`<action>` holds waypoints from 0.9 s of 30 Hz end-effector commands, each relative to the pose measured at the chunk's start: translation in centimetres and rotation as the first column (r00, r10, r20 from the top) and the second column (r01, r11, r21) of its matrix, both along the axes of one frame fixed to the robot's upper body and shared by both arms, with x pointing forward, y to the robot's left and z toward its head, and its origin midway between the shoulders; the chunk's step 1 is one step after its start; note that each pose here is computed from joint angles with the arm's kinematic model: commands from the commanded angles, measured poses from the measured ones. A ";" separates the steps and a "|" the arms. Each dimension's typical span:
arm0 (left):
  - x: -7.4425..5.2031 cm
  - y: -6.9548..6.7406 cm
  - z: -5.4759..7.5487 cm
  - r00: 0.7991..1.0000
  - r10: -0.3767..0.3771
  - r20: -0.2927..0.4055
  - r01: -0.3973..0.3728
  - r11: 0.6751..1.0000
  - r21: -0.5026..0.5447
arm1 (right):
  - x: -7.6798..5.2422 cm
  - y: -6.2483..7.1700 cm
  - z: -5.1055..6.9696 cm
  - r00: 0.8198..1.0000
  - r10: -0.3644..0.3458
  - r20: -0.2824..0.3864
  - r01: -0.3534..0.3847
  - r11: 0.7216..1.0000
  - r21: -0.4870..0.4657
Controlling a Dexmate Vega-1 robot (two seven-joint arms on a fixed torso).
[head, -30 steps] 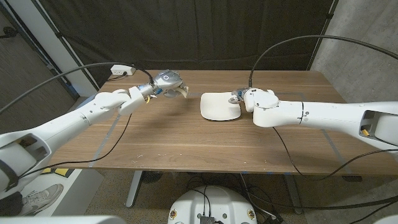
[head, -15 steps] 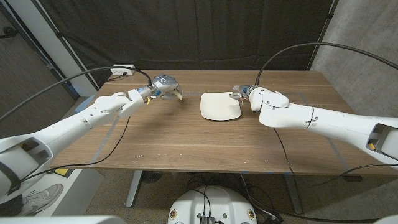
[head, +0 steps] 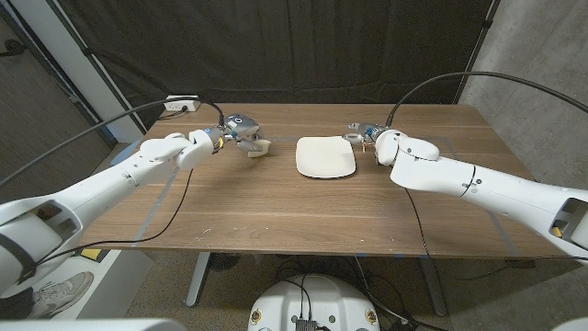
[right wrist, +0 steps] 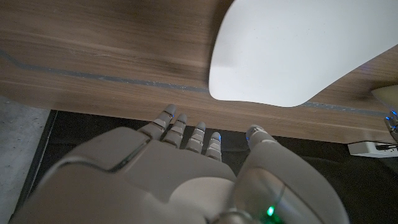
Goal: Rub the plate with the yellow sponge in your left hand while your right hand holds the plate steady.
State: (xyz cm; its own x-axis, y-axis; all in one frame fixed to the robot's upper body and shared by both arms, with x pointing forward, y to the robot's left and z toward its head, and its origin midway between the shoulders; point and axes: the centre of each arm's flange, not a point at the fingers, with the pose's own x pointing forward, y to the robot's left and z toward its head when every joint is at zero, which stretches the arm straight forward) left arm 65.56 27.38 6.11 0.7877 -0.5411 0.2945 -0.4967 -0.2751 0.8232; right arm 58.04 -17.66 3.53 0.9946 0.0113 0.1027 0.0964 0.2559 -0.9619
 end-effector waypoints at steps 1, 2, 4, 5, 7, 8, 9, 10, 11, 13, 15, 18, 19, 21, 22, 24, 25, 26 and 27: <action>0.4 0.8 1.0 0.989 0.026 -0.148 -0.037 0.997 -0.072 | -0.1 -0.6 -0.1 1.000 -0.002 0.007 0.001 0.999 0.041; 0.4 0.9 1.2 0.989 0.017 -0.149 -0.032 0.995 -0.095 | -0.2 -0.6 0.0 1.000 -0.001 0.007 0.001 0.999 0.043; 0.0 1.6 1.6 0.991 -0.016 -0.130 -0.007 0.984 -0.177 | -0.2 -0.7 0.1 1.000 0.001 0.015 -0.002 0.999 0.054; -0.1 1.8 1.8 0.992 -0.031 -0.121 0.005 0.978 -0.208 | -0.2 -0.7 0.1 1.000 0.004 0.016 -0.004 0.998 0.058; -0.4 2.3 2.0 0.992 -0.073 -0.105 0.042 0.963 -0.268 | -0.2 -0.7 0.1 1.000 0.007 0.023 -0.009 0.998 0.068; -0.5 2.7 2.1 0.988 -0.102 -0.119 0.061 0.950 -0.306 | -0.3 -0.8 0.2 1.000 0.011 0.024 -0.012 0.997 0.073; -0.5 3.0 2.2 0.981 -0.140 -0.136 0.084 0.931 -0.354 | -0.3 -0.8 0.2 1.000 0.015 0.028 -0.017 0.997 0.080; -0.5 3.3 2.3 0.972 -0.181 -0.153 0.106 0.909 -0.402 | -0.3 -0.9 0.2 0.999 0.019 0.031 -0.022 0.996 0.088; -0.5 3.6 2.3 0.962 -0.219 -0.161 0.127 0.886 -0.445 | -0.3 -1.0 0.2 0.999 0.025 0.034 -0.028 0.995 0.098; -0.7 4.0 2.4 0.949 -0.281 -0.147 0.171 0.845 -0.507 | -0.3 -1.0 0.3 0.999 0.028 0.041 -0.033 0.993 0.109; -1.0 4.3 2.5 0.933 -0.338 -0.123 0.213 0.794 -0.570 | -0.4 -1.0 0.4 0.999 0.030 0.039 -0.034 0.994 0.108; -1.4 4.8 2.5 0.900 -0.427 -0.089 0.266 0.700 -0.663 | -0.4 -1.0 0.5 0.998 0.038 0.055 -0.045 0.991 0.124; -1.5 4.9 2.5 0.889 -0.451 -0.076 0.281 0.670 -0.687 | -0.4 -0.9 0.5 0.997 0.043 0.058 -0.050 0.990 0.130; -1.7 5.1 2.5 0.862 -0.502 -0.065 0.300 0.609 -0.734 | -0.4 -0.9 0.6 0.997 0.054 0.063 -0.063 0.987 0.149; -1.8 5.2 2.5 0.848 -0.527 -0.055 0.309 0.576 -0.757 | -0.3 -1.0 0.5 0.996 0.062 0.068 -0.072 0.984 0.160; -1.9 5.4 2.4 0.814 -0.577 -0.068 0.306 0.525 -0.794 | -0.3 -1.0 0.5 0.994 0.077 0.078 -0.091 0.978 0.185; -1.9 5.4 2.5 0.796 -0.601 -0.074 0.306 0.503 -0.808 | -0.3 -1.1 0.4 0.993 0.081 0.085 -0.096 0.976 0.197; -2.0 5.4 2.5 0.783 -0.617 -0.075 0.307 0.489 -0.816 | -0.3 -1.1 0.4 0.992 0.085 0.094 -0.103 0.974 0.203; -2.2 5.4 2.6 0.776 -0.627 -0.069 0.315 0.480 -0.819 | -0.3 -1.1 0.4 0.991 0.088 0.100 -0.107 0.972 0.208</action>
